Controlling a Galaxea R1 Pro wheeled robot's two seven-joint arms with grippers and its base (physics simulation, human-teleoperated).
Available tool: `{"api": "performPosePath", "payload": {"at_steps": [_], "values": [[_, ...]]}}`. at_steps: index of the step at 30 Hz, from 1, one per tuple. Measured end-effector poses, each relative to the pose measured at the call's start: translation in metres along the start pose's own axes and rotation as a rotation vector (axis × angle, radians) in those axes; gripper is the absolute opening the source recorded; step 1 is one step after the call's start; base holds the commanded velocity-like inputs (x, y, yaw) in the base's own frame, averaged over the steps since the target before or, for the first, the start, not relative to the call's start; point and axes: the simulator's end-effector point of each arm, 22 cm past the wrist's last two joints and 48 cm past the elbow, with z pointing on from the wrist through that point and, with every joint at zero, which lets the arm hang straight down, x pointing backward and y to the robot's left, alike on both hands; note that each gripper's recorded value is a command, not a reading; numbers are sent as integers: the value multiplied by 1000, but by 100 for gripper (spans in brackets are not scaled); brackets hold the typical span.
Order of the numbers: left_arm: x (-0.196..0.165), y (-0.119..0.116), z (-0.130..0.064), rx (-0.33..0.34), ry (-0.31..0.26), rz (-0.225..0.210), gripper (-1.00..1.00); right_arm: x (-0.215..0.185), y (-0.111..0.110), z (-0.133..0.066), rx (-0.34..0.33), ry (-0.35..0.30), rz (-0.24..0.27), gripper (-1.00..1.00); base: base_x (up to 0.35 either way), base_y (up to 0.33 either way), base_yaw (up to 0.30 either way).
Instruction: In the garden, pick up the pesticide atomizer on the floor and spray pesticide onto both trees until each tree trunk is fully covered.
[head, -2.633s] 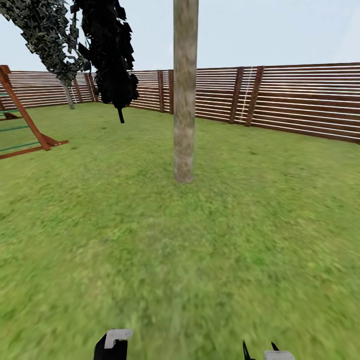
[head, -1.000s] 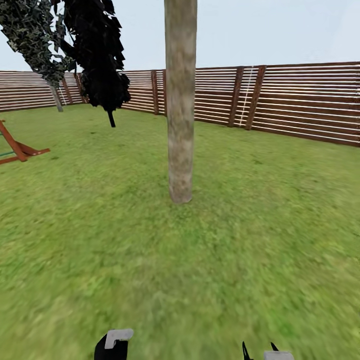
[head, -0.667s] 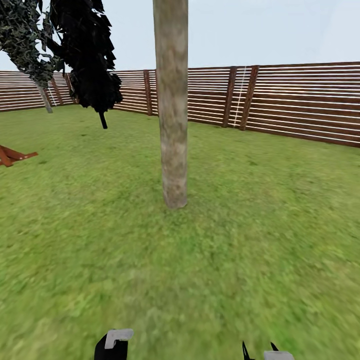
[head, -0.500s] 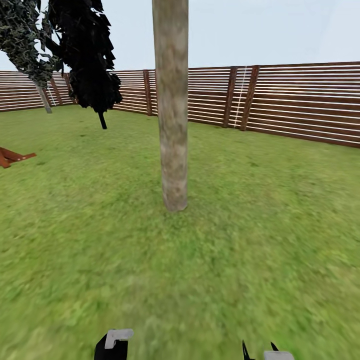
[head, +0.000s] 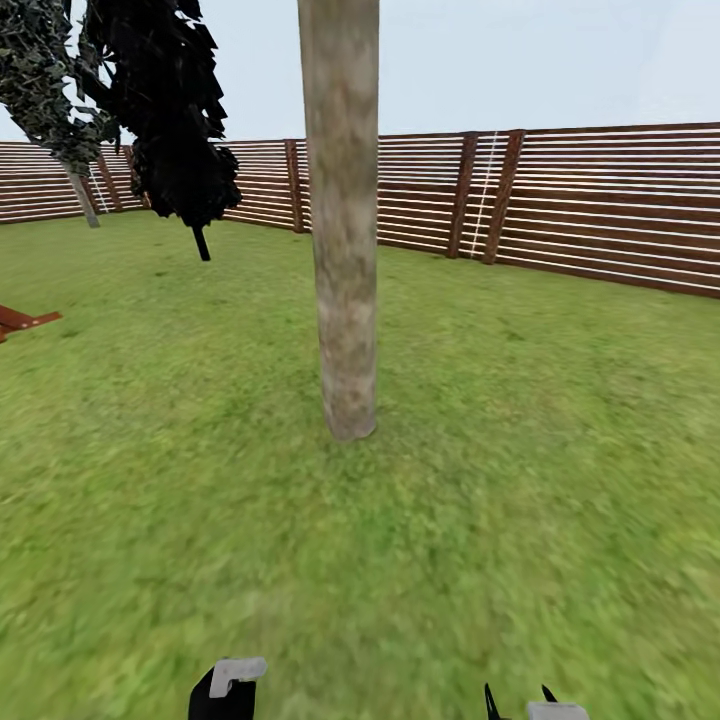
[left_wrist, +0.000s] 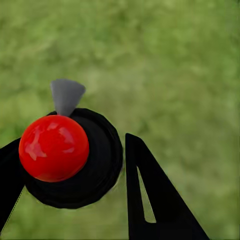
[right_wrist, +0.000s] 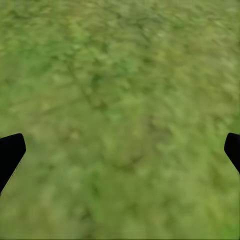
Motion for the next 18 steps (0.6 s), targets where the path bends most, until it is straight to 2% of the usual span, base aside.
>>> {"api": "performPosePath", "payload": {"at_steps": [14, 18], "values": [[0, 0, 0, 0, 0, 1, -100, 0, 0, 0, 0, 0, 0, 100, 342, 0, -1], [0, 0, 0, 1, 0, 1, -100, 0, 0, 0, 0, 0, 0, 100, 342, 0, -186]]}}
